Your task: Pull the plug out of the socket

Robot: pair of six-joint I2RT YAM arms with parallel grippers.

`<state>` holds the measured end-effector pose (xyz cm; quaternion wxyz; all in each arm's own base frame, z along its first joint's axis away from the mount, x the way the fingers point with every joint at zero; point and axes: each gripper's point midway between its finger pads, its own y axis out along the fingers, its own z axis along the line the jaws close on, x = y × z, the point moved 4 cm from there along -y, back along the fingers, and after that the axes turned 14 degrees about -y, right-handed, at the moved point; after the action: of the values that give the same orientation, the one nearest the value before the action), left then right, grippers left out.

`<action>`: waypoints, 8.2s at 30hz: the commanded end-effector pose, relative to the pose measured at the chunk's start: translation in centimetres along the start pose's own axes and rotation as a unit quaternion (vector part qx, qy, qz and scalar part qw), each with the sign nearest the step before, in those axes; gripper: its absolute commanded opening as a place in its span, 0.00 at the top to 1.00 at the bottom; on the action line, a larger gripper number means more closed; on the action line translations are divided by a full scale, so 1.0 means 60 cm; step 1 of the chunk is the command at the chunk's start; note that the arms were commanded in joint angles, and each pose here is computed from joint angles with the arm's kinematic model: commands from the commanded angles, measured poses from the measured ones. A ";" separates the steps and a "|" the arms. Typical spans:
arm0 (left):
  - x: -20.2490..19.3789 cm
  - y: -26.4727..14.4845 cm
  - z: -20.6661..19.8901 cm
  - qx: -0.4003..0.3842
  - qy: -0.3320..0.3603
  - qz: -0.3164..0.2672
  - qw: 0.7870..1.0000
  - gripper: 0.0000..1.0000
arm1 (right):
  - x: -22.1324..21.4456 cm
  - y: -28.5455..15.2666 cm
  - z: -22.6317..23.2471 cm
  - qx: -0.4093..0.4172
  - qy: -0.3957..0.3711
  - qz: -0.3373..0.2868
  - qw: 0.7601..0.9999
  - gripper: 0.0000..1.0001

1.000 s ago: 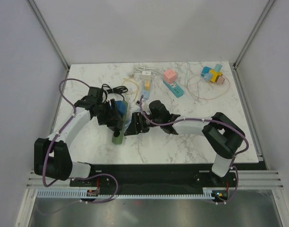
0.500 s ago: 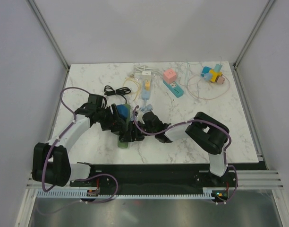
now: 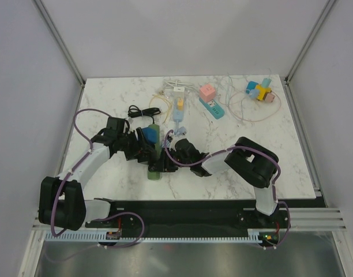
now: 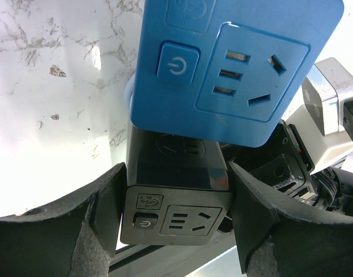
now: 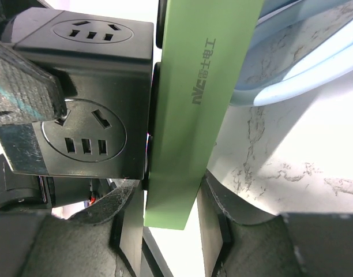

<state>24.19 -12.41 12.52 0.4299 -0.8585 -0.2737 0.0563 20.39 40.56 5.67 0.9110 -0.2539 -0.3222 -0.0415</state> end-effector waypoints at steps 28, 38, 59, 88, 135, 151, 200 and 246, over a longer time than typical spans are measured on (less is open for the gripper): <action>-0.039 -0.060 -0.030 -0.060 0.029 -0.091 0.994 0.98 | -0.008 -0.046 -0.123 -0.163 0.059 0.036 0.984 1.00; -0.030 -0.095 -0.100 -0.182 0.020 -0.061 0.981 0.98 | -0.020 -0.059 -0.126 -0.161 0.025 0.053 0.985 1.00; -0.007 -0.142 -0.015 0.012 0.004 -0.156 0.988 0.98 | -0.013 -0.082 -0.133 -0.090 0.064 0.047 0.993 1.00; 0.064 -0.168 0.229 0.361 -0.295 -0.260 0.846 0.84 | -0.012 -0.086 -0.093 -0.038 -0.011 0.067 0.997 1.00; 0.082 -0.018 -0.058 -0.003 0.036 -0.112 0.993 0.01 | -0.021 -0.076 -0.078 -0.034 -0.068 0.115 0.990 1.00; 0.056 0.001 -0.064 -0.050 0.053 -0.060 0.996 0.95 | 0.003 -0.074 -0.058 -0.021 -0.091 0.112 0.989 0.69; -0.015 -0.112 -0.035 -0.051 0.028 -0.107 0.993 0.98 | 0.145 -0.067 -0.126 -0.252 -0.069 0.013 0.965 1.00; -0.063 -0.064 0.067 0.050 -0.100 -0.079 0.991 0.32 | 0.385 0.255 0.071 0.061 -0.033 -0.156 0.985 0.86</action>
<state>17.18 -9.56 11.46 0.4647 -0.7988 -0.3582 0.1325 40.76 55.97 9.68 0.9029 -0.2041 -0.3555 -0.1293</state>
